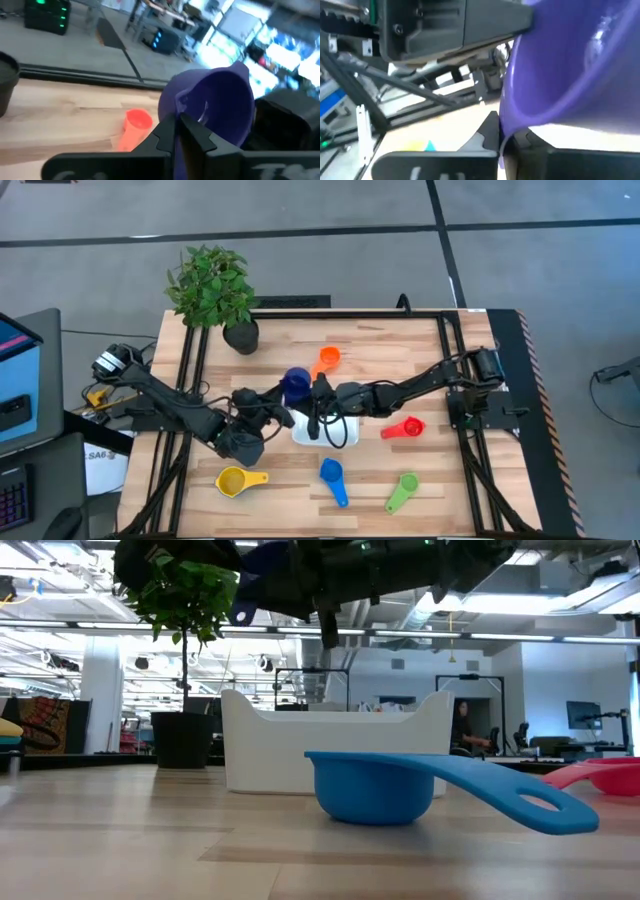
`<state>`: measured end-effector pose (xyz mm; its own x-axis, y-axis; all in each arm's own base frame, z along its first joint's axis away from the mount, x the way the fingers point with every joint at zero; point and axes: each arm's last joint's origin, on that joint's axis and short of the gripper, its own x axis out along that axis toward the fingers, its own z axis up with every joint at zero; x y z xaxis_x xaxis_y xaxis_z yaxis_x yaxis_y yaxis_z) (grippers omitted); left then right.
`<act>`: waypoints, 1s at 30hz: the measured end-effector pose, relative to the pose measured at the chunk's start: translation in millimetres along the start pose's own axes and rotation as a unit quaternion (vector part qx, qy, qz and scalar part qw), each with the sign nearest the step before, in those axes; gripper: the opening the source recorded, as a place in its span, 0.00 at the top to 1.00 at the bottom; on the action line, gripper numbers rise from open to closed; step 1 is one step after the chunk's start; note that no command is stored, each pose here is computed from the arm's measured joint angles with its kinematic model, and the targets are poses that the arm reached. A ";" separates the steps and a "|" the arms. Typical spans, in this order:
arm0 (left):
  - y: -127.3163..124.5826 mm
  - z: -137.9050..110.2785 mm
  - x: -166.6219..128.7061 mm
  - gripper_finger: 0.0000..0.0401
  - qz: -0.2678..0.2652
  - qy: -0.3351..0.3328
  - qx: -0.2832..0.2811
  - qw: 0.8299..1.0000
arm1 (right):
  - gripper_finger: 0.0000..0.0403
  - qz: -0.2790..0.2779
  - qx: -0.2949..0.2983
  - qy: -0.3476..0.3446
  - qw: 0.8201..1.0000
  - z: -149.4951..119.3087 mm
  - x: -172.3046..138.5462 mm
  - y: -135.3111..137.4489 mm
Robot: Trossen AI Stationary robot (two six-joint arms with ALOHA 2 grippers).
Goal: Nest measuring cups in basket
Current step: Stack the purple measuring cup into the yellow measuring cup
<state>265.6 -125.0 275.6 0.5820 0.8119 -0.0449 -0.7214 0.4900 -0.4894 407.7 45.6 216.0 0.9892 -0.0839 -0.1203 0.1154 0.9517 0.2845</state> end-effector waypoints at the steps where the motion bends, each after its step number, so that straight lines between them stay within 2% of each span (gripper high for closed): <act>1: -0.3 2.0 -1.1 0.97 -0.008 0.011 0.014 1.000 | 0.96 0.011 0.001 0.007 1.000 -0.7 -0.1 0.5; 5: 0.4 15.6 -12.7 0.91 -0.044 0.039 0.065 0.996 | 0.98 0.091 0.023 0.041 0.995 -1.4 0.0 1.2; 8: 2.0 33.6 -25.3 0.86 -0.069 0.045 0.086 0.993 | 0.98 0.153 0.053 0.088 0.983 -4.4 0.0 -1.0; 11: 3.7 49.1 -33.1 0.81 -0.107 0.062 0.130 0.984 | 0.98 0.186 0.067 0.147 0.969 -6.9 2.1 0.0; 13: 4.4 55.9 -34.5 0.78 -0.152 0.087 0.169 0.970 | 0.99 0.188 0.060 0.171 0.965 -0.3 4.6 3.3; 18: 2.5 57.3 -22.2 0.72 -0.245 0.155 0.199 0.936 | 0.99 0.187 0.031 0.238 0.953 6.7 5.9 17.6; 21: 3.4 54.8 -12.1 0.71 -0.260 0.171 0.227 0.923 | 0.98 0.206 0.022 0.255 0.944 13.6 4.9 29.3; 26: 6.1 51.8 -6.2 0.69 -0.266 0.160 0.315 0.897 | 0.98 0.225 0.023 0.276 0.934 14.4 2.1 40.7; 30: 5.4 48.6 -8.7 0.69 -0.331 0.161 0.399 0.839 | 0.98 0.245 0.035 0.289 0.925 13.2 0.5 43.4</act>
<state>238.3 -114.0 315.7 0.9332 0.2121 -0.2900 -0.1457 0.9613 0.2340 414.4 83.0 240.9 0.7126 0.5433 -0.4439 -0.3077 0.8106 0.4982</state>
